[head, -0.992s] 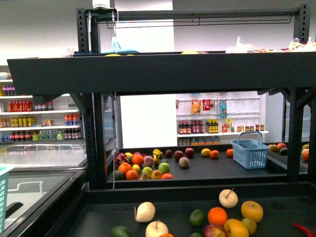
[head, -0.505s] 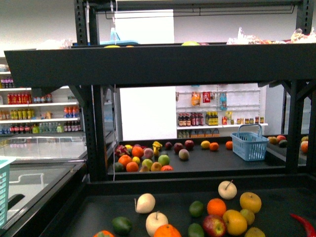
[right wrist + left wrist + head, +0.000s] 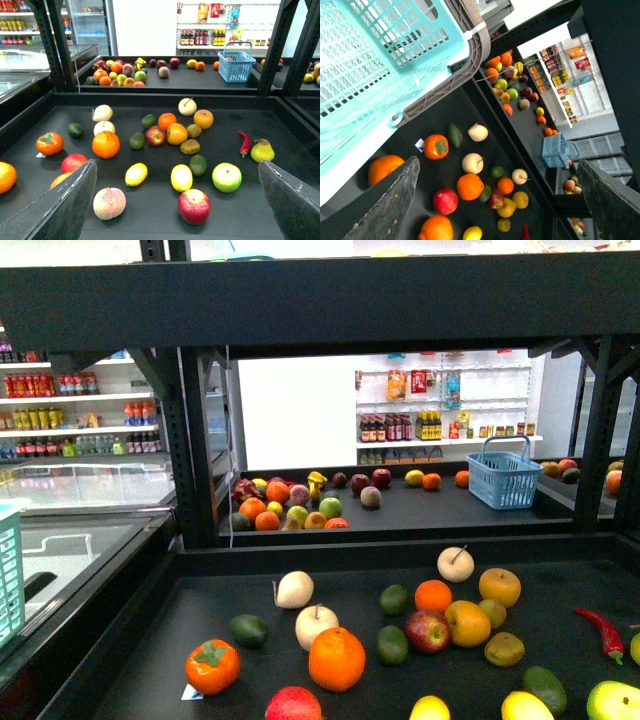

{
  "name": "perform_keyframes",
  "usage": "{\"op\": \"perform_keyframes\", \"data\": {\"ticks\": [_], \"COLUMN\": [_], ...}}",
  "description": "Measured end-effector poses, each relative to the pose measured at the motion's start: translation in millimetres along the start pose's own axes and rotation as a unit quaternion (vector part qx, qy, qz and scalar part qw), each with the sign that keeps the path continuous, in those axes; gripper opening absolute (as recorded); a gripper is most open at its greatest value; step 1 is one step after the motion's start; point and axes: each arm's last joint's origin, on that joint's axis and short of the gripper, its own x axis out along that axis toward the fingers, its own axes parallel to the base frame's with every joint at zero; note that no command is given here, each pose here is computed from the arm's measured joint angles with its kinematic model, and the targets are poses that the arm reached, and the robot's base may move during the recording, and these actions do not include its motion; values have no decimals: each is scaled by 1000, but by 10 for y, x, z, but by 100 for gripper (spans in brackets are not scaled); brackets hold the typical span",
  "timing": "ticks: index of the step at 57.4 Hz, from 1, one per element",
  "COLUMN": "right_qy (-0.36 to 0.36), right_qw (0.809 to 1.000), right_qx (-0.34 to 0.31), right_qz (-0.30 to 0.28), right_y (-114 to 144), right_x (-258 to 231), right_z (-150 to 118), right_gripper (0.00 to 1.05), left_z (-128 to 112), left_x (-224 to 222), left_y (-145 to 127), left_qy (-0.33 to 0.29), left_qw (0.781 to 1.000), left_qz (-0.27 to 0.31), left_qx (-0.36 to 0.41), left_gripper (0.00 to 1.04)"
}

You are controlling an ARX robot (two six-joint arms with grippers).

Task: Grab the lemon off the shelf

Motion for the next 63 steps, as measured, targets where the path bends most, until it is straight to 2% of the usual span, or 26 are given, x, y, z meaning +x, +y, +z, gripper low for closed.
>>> {"op": "perform_keyframes", "data": {"ticks": [16, 47, 61, 63], "right_qy": [0, 0, 0, 0], "right_qw": [1000, 1000, 1000, 1000], "right_qx": [0, 0, 0, 0], "right_qz": [0, 0, 0, 0], "right_y": [0, 0, 0, 0], "right_x": [0, 0, 0, 0], "right_z": [0, 0, 0, 0], "right_gripper": [97, 97, 97, 97], "left_z": [270, 664, 649, 640], "left_x": [613, 1220, 1442, 1461], "left_y": [139, 171, 226, 227], "left_qy": [-5, -52, -49, -48], "left_qw": [996, 992, 992, 992], "left_qz": [46, 18, 19, 20], "left_qx": [-79, -109, -115, -115], "left_gripper": [97, 97, 97, 93]}}
